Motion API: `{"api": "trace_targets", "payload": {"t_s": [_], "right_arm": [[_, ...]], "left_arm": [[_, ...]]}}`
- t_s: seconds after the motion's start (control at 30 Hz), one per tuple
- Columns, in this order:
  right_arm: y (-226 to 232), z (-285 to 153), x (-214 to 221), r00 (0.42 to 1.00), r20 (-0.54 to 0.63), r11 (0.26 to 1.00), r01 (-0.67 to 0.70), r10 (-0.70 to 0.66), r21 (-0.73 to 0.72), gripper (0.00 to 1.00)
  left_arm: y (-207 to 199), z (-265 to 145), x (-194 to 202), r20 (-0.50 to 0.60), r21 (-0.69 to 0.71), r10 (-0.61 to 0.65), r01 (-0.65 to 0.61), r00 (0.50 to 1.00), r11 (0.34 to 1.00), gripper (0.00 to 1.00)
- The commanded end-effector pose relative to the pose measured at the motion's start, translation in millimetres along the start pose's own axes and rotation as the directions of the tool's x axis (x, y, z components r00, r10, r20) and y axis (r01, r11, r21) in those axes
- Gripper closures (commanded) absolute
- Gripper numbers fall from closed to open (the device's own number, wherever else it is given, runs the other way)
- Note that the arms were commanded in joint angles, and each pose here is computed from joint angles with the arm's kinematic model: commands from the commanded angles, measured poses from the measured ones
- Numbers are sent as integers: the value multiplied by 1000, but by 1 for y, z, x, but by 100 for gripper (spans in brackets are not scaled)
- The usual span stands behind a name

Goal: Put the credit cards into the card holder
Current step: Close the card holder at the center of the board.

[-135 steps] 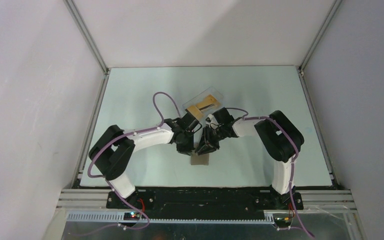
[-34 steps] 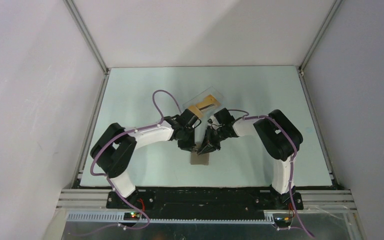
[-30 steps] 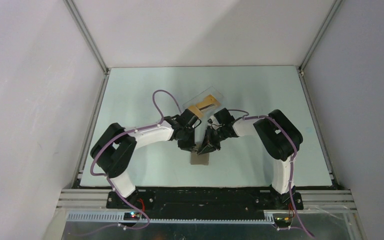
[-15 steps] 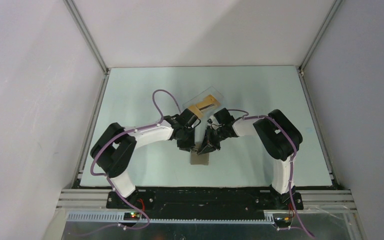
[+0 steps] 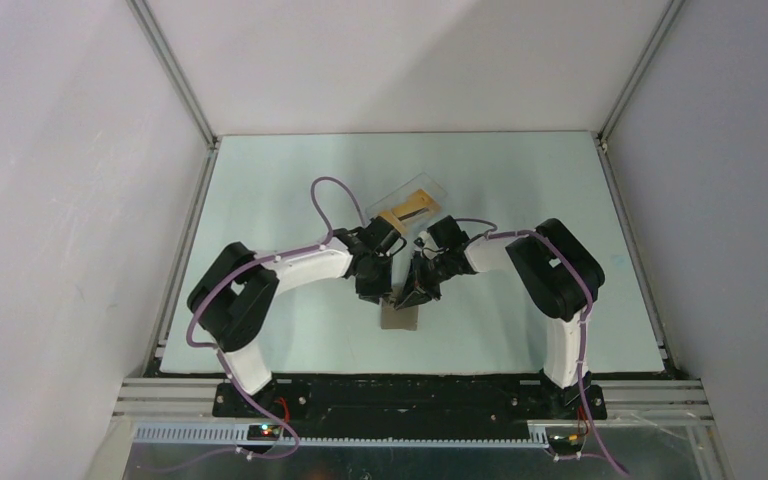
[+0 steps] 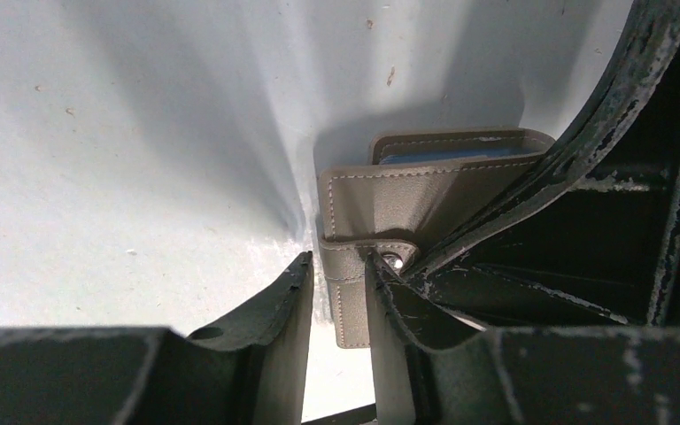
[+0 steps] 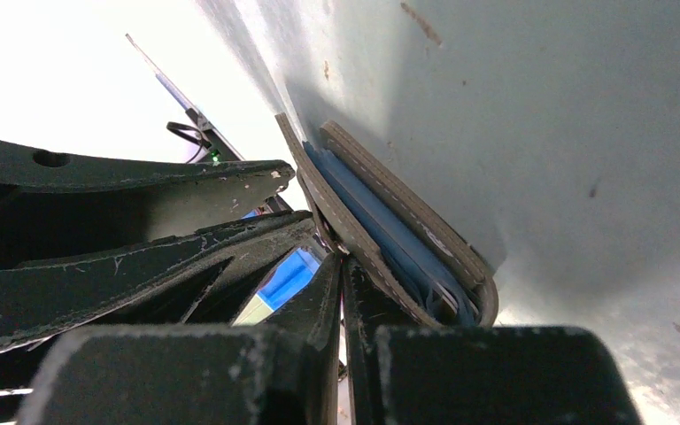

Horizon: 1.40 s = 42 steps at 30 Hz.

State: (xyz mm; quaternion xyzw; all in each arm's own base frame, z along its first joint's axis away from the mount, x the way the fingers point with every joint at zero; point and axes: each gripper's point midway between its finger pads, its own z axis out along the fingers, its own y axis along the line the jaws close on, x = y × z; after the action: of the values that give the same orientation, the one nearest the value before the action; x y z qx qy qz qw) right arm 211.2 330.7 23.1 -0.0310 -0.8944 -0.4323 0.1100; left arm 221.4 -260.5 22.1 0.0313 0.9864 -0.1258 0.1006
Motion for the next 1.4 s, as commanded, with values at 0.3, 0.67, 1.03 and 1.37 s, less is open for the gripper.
{"api": "trace_targets", "payload": {"t_s": [0.3,0.67,1.03,1.37], "right_arm": [[-42,16,-12,992,124,981,-9,-15,193,83],[-59,17,-18,984,174,962,-93,48,258,85],[-76,22,-26,965,260,929,-133,42,346,90],[-106,26,-20,957,289,863,-161,18,480,95]], "left_arm": [[-17,17,19,-68,24,-16,18,998,1000,69],[-16,18,19,-70,20,-11,13,997,1000,70],[-16,19,19,-73,20,-5,6,997,1000,71],[-13,22,22,-82,-21,-8,7,997,1000,73]]}}
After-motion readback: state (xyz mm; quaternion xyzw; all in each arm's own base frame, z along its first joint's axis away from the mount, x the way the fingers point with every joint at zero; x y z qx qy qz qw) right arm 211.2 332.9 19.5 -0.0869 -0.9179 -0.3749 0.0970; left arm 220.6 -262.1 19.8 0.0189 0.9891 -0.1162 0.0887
